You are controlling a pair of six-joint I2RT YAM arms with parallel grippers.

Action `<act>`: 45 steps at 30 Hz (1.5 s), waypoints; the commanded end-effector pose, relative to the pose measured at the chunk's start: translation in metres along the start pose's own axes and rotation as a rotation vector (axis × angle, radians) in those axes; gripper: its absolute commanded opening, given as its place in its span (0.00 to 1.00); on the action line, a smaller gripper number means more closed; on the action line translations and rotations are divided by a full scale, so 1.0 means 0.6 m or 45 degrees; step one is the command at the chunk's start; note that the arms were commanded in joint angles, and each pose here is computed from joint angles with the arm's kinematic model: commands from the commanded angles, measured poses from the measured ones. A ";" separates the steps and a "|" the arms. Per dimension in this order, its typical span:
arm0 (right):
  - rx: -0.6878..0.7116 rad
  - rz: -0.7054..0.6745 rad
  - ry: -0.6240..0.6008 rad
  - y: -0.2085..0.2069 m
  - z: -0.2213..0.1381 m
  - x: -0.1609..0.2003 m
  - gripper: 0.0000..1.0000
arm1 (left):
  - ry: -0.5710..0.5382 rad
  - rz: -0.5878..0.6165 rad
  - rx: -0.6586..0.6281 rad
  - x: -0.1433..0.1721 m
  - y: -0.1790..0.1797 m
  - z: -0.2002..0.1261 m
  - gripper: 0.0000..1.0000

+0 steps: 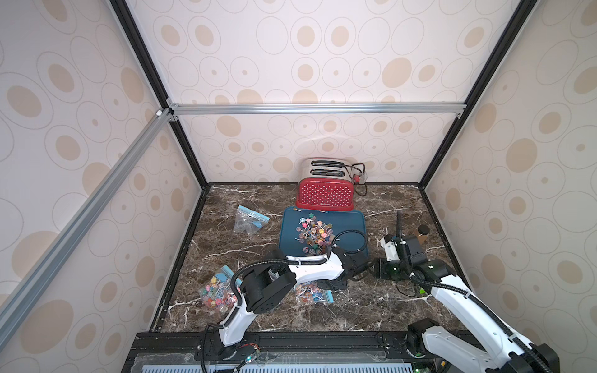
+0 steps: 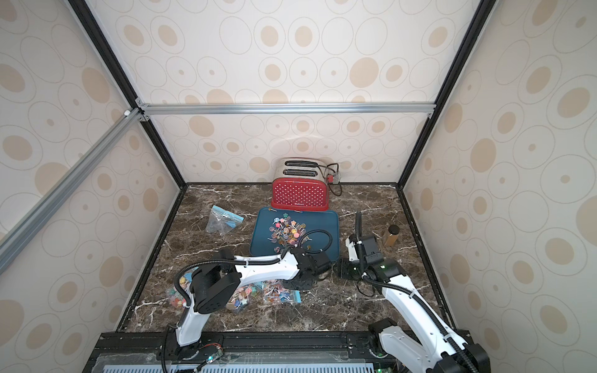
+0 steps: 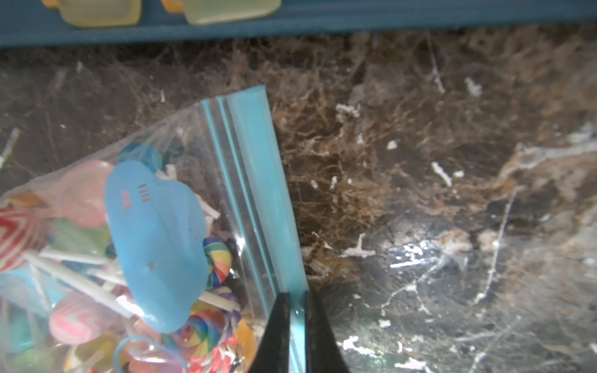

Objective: Pour candies out of the ziploc bag
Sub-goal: Open the ziploc bag at the center of the board.

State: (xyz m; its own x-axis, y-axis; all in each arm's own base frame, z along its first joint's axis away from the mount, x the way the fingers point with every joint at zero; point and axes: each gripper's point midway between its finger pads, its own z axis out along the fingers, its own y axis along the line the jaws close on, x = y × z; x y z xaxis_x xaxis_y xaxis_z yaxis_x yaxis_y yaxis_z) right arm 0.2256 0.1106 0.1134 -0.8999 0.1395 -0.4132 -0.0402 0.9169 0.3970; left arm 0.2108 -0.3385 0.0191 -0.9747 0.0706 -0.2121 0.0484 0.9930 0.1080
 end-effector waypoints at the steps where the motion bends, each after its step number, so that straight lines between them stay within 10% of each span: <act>1: 0.008 -0.004 0.015 -0.007 -0.001 0.009 0.49 | 0.060 -0.004 -0.168 0.019 0.045 0.034 0.06; 19: -0.051 -0.011 0.058 0.006 0.005 0.014 0.49 | -0.129 -0.051 -0.025 -0.031 0.042 -0.054 0.00; 29: -0.048 -0.013 0.062 0.005 0.006 0.016 0.49 | -0.063 -0.095 0.043 -0.018 0.019 -0.042 0.38; 45: -0.050 -0.015 0.064 0.004 0.007 0.018 0.49 | 0.030 -0.148 -0.009 0.005 0.033 0.024 0.39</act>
State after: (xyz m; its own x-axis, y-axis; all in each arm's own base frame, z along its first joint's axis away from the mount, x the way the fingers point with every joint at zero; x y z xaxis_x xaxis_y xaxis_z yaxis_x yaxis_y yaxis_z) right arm 0.2218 0.1179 0.1116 -0.9133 0.1167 -0.3901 -0.0680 0.9009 0.4287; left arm 0.2114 -0.3286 0.0216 -0.9756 -0.0137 -0.2190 -0.0252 0.9984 0.0497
